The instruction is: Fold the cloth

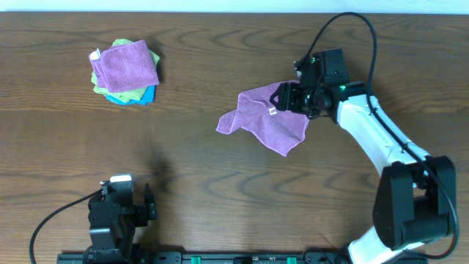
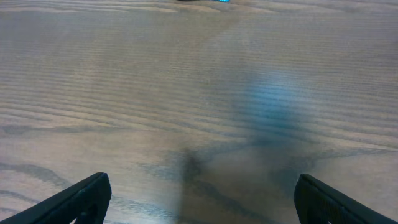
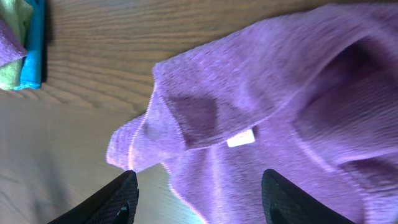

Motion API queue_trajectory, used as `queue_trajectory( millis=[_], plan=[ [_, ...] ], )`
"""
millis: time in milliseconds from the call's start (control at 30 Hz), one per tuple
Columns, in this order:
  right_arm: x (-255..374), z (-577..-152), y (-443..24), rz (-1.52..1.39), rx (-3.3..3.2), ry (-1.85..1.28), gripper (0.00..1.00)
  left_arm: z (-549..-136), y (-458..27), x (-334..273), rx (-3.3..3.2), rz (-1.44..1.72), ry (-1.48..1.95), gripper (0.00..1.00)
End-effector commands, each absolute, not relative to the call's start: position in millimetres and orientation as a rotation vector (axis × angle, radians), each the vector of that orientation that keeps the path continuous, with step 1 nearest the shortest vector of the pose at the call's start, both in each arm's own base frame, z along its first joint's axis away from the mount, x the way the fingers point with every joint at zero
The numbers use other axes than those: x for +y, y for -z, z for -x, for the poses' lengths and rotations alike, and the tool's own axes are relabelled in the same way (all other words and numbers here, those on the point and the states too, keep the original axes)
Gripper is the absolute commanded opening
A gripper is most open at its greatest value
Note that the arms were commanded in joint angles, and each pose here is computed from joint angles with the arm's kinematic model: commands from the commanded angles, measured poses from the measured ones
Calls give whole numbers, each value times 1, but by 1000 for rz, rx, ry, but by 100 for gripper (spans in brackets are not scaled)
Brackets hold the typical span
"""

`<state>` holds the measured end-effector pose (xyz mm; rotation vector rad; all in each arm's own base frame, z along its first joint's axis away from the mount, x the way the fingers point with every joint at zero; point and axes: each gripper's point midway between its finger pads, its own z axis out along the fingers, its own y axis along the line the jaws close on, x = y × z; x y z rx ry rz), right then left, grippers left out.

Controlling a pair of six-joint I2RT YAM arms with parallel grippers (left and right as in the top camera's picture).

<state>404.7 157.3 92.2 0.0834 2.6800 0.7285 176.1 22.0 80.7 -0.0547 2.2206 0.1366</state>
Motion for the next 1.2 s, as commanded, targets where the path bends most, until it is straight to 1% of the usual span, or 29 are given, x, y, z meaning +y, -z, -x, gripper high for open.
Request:
queue_trajectory(
  millis=[0, 200, 333, 500, 633, 767, 967, 1067, 1167],
  plan=[
    [167, -401, -86, -196, 2713, -743, 63, -176, -80, 21, 2219, 42, -137, 95],
    [171, -405, -60, -527, 2754, -772, 59, -176, -80, 21, 2219, 42, -137, 95],
    [173, -410, -52, -709, 2736, -811, 58, -176, -80, 21, 2219, 42, -137, 95],
    [182, -417, -49, -793, 2707, -893, 56, -176, -80, 21, 2219, 42, -137, 95],
    [184, -418, -39, -884, 2709, -911, 54, -176, -80, 21, 2219, 42, -137, 95],
    [189, -417, -29, -911, 2727, -945, 51, -176, -80, 21, 2219, 42, -137, 95],
    [192, -427, -30, -877, 2688, -977, 34, -176, -80, 21, 2219, 42, -136, 95],
    [193, -431, -31, -868, 2675, -983, 21, -176, -80, 21, 2219, 42, -137, 95],
    [193, -433, -32, -851, 2663, -981, 1, -176, -80, 21, 2219, 42, -136, 95]
  ],
)
